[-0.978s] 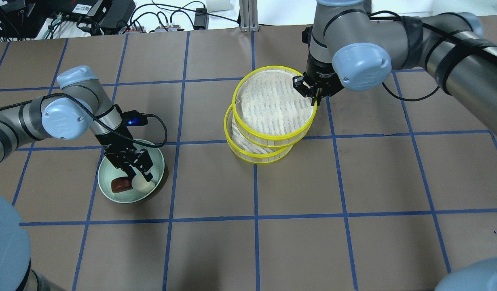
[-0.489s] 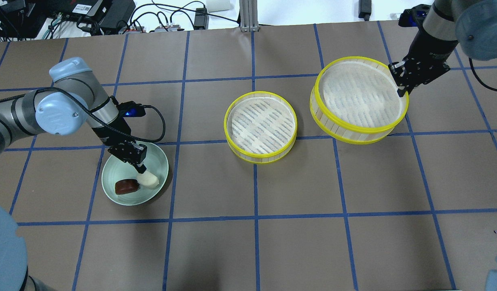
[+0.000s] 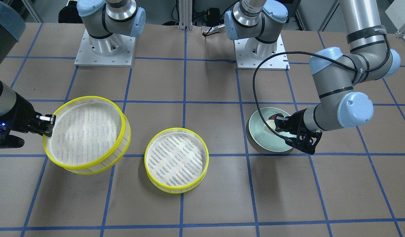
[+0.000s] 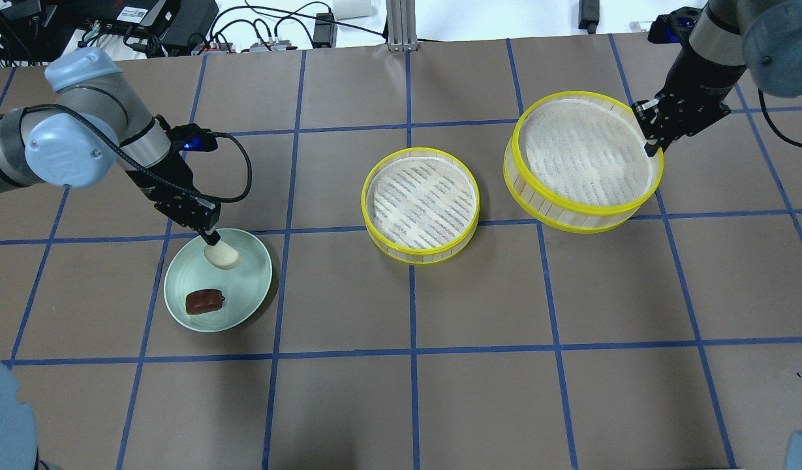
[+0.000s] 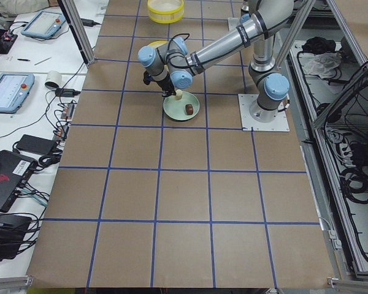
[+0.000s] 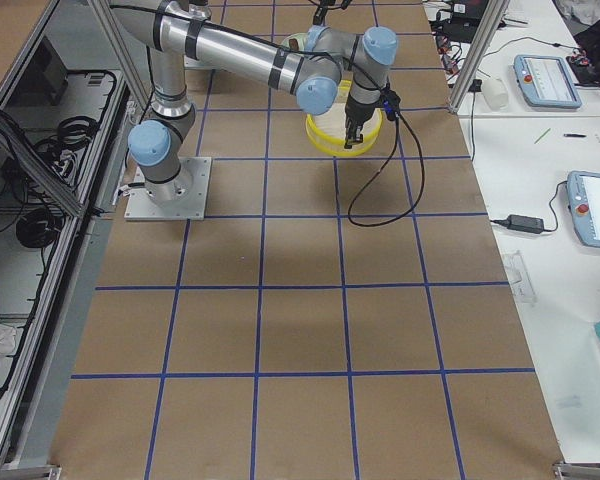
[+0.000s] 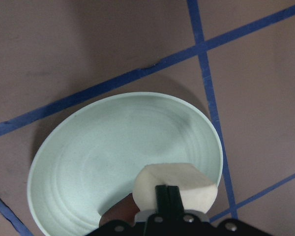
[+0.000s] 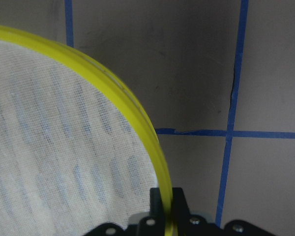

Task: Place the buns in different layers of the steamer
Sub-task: 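Lift the white bun from the bowl and carry it toward the lower steamer tier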

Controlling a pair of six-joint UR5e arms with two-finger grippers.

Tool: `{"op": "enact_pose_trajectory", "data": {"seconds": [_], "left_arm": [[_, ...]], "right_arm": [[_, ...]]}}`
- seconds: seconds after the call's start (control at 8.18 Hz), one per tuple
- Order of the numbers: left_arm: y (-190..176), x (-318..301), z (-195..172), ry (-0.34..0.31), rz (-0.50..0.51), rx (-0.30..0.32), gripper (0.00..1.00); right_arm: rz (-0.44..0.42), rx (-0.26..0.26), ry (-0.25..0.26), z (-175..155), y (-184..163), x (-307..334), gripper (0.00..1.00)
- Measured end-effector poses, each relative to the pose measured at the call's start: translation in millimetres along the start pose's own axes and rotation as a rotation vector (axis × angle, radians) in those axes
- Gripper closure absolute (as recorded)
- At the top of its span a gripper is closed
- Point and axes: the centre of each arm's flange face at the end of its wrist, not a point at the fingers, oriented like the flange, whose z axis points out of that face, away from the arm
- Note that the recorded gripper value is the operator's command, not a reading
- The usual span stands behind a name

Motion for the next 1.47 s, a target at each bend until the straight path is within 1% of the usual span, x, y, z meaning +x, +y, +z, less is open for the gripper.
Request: {"op": "enact_pose_trajectory", "data": {"seconds": [0.24,0.37,0.61,0.86,1.22,1.47], "left_arm": [[-1.1,11.9,-38.7,-0.029,0.012,0.042,1.00],[-3.3,26.2,-50.9,-0.029,0.020,0.068,1.00],[-13.5,61.6,-60.5,0.000,0.023,0.127,1.00],[-35.3,100.9,-56.6,0.048,0.007,0.203,1.00],[-73.3,160.1,-40.8,0.162,-0.029,0.325,1.00],[-100.4,185.7,-23.7,0.228,-0.041,0.397,1.00]], "right_arm": [[0.003,0.000,0.000,-0.2,0.2,0.2,1.00],[0.004,-0.001,0.000,0.5,0.2,0.3,1.00],[0.005,-0.003,0.000,1.2,0.0,0.4,1.00],[0.003,-0.005,-0.001,2.4,-0.4,0.5,1.00],[0.002,-0.006,-0.001,2.9,-0.7,0.6,1.00],[0.002,-0.006,0.001,2.9,-0.6,0.7,1.00]]}}
